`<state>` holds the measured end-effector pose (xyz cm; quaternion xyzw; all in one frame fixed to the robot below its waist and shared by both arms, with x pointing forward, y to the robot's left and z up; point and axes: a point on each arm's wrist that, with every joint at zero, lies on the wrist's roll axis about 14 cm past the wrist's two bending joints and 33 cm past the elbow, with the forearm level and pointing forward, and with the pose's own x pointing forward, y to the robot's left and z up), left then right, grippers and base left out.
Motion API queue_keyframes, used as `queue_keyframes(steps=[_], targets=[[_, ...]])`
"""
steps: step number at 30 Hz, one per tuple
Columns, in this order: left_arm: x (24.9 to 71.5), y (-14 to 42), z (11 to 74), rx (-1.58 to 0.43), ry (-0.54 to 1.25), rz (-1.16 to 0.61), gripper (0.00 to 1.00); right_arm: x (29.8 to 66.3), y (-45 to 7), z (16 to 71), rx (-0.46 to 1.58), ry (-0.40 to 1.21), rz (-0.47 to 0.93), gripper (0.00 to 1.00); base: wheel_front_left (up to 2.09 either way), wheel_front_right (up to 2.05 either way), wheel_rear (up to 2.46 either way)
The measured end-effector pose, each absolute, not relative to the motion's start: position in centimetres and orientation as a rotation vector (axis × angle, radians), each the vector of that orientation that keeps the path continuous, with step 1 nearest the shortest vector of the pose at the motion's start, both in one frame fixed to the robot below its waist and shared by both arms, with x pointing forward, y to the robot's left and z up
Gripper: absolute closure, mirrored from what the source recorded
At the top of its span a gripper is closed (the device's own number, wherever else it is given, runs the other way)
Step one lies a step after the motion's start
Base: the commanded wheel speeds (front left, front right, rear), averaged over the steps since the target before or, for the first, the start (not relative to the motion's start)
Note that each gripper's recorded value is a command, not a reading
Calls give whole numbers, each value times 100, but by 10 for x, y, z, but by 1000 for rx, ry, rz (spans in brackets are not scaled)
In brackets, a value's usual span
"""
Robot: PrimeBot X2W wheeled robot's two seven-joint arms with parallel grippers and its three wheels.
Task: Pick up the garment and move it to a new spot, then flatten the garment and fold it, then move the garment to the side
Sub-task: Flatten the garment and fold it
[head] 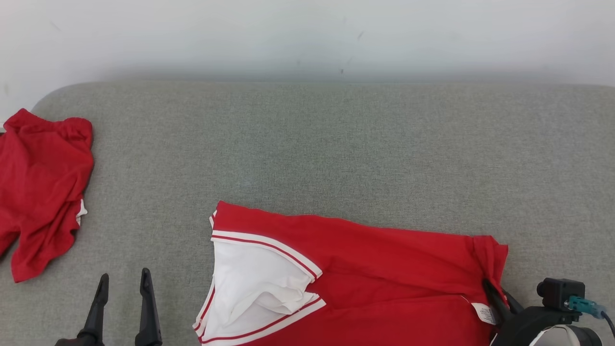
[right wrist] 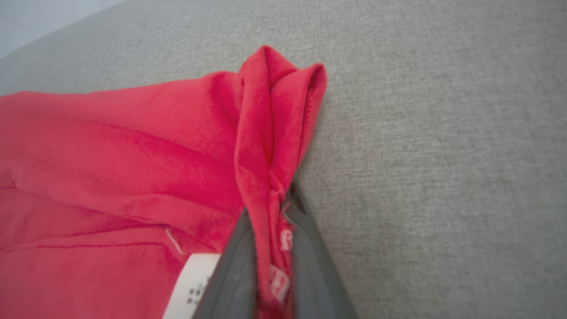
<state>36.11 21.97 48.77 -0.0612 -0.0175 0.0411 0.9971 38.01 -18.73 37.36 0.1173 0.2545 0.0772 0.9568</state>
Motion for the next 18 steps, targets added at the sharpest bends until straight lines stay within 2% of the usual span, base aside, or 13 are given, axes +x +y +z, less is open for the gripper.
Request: queue_keyframes(steps=[5, 14, 18], targets=[[361, 216, 490, -122, -40, 67, 0, 386, -208, 383, 234, 482, 106, 100, 0, 0, 0], [359, 203, 492, -120, -46, 25, 0, 387, -336, 418, 135, 415, -163, 100, 0, 0, 0], [358, 202, 495, -121, -55, 20, 0, 386, -355, 432, 113, 389, -200, 100, 0, 0, 0]])
